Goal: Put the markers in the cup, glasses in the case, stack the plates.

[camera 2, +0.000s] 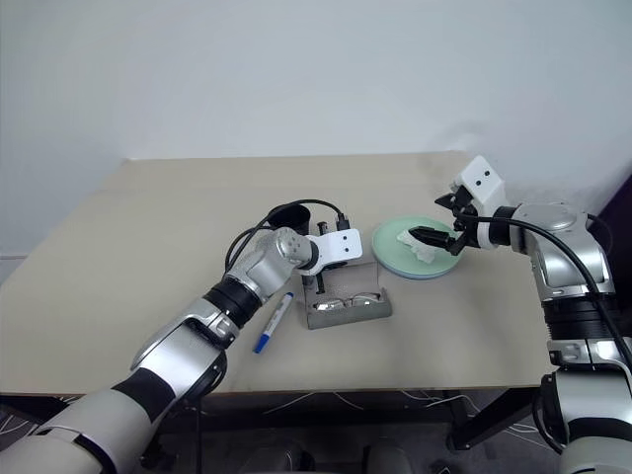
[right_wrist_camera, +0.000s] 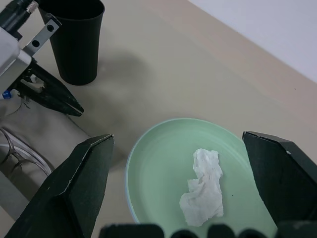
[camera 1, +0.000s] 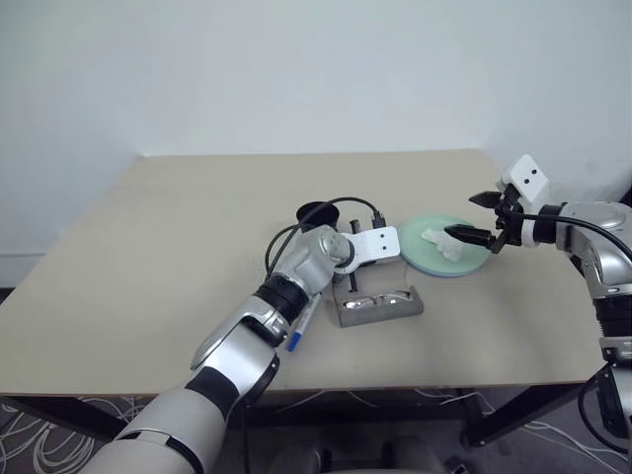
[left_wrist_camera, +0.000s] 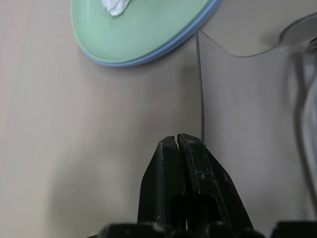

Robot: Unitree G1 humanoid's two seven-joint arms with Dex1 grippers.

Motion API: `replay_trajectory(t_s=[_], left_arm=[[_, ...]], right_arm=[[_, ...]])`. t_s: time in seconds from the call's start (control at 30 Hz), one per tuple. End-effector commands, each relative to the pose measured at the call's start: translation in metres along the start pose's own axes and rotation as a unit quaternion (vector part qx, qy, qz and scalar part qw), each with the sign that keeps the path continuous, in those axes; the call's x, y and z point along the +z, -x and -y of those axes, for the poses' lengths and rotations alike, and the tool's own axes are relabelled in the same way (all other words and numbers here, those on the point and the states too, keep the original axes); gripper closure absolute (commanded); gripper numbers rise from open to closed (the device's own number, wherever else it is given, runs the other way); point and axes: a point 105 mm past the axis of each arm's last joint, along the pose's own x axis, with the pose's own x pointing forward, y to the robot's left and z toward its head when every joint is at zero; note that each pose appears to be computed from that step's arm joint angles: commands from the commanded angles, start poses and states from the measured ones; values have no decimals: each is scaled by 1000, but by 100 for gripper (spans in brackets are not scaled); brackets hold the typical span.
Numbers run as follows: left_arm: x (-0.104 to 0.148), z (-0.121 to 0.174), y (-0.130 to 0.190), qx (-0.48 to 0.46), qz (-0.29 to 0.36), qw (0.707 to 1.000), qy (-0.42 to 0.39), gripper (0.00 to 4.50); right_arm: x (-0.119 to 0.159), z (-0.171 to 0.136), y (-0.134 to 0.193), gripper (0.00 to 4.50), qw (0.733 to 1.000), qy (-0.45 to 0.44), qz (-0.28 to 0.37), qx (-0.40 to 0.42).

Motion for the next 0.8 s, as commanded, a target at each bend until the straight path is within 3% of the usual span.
replay_trajectory(t_s=[0.03, 0.27, 0.63, 0.8], left_arm=[[5, 5, 6, -18, 10, 1000, -2, 445], [6, 18, 22, -36, 24, 999, -5, 445], [0, 36, 42, -42, 28, 999, 10, 445], [-4, 42, 47, -40, 25, 999, 18, 445]], right_arm=[[17, 5, 7, 0, 999, 25, 21, -9], [7, 1, 11, 0, 1000, 20, 4, 6], [-15, -31, 27, 0, 992, 12, -30, 123], [-17, -33, 31, 0, 990, 16, -34, 136]])
